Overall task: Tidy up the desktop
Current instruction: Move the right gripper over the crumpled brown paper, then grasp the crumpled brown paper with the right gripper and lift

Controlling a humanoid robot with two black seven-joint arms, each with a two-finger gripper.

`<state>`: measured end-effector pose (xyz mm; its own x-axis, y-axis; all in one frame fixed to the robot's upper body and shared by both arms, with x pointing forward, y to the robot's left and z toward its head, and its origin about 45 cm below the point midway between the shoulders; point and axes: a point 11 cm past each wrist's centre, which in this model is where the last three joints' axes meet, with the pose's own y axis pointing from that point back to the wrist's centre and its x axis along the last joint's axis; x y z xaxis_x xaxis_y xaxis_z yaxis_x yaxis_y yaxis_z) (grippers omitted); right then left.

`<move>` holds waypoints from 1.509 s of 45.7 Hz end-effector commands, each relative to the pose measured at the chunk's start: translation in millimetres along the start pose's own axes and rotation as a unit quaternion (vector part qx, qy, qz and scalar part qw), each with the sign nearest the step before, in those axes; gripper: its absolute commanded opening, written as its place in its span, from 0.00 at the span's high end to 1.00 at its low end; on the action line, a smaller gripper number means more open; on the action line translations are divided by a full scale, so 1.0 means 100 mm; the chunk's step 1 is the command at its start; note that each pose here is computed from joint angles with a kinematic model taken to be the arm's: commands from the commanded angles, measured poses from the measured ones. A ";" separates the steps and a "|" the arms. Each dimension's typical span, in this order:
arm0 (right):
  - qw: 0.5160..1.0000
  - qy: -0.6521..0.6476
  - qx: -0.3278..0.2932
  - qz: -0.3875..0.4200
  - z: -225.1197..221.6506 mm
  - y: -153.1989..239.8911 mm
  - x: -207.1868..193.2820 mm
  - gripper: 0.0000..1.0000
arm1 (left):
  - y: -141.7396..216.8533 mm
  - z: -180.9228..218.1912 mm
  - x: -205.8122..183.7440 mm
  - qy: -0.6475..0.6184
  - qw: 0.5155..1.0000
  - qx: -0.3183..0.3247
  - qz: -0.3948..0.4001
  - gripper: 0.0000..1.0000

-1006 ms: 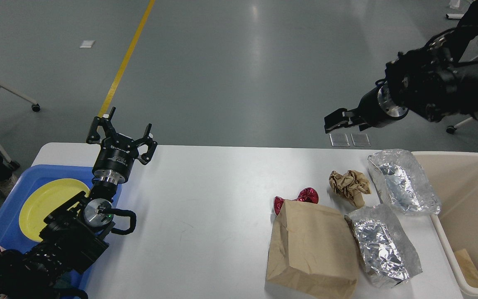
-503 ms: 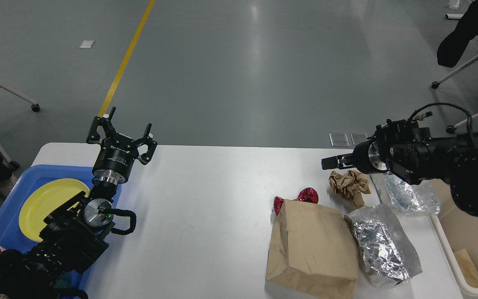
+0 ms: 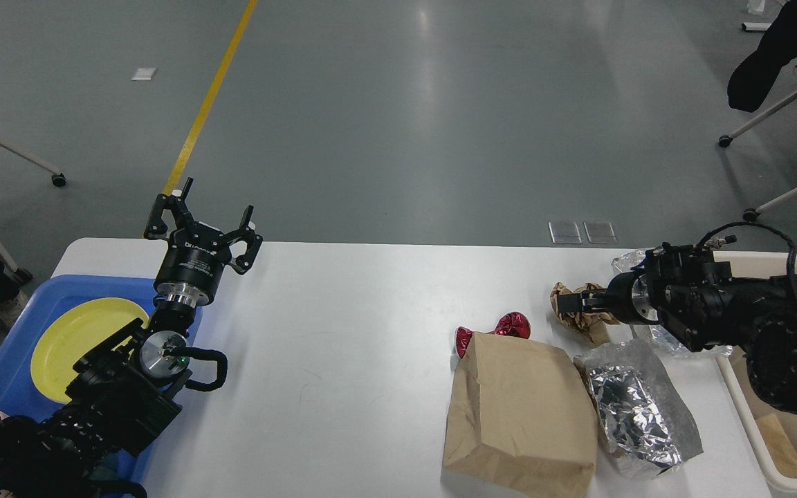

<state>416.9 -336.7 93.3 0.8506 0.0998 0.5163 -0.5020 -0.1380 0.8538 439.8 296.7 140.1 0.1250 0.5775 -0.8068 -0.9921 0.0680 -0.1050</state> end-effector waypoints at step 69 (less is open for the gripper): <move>0.998 -0.063 0.004 -0.024 0.04 -0.14 -0.46 1.00 | 0.00 0.00 0.00 0.000 1.000 0.000 0.000 0.03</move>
<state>385.5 -339.8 54.8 0.8852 -0.0131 0.4649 -0.4616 -0.1479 0.8747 439.8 296.7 140.1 0.1250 0.5775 -0.8068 -0.9921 0.0680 -0.1051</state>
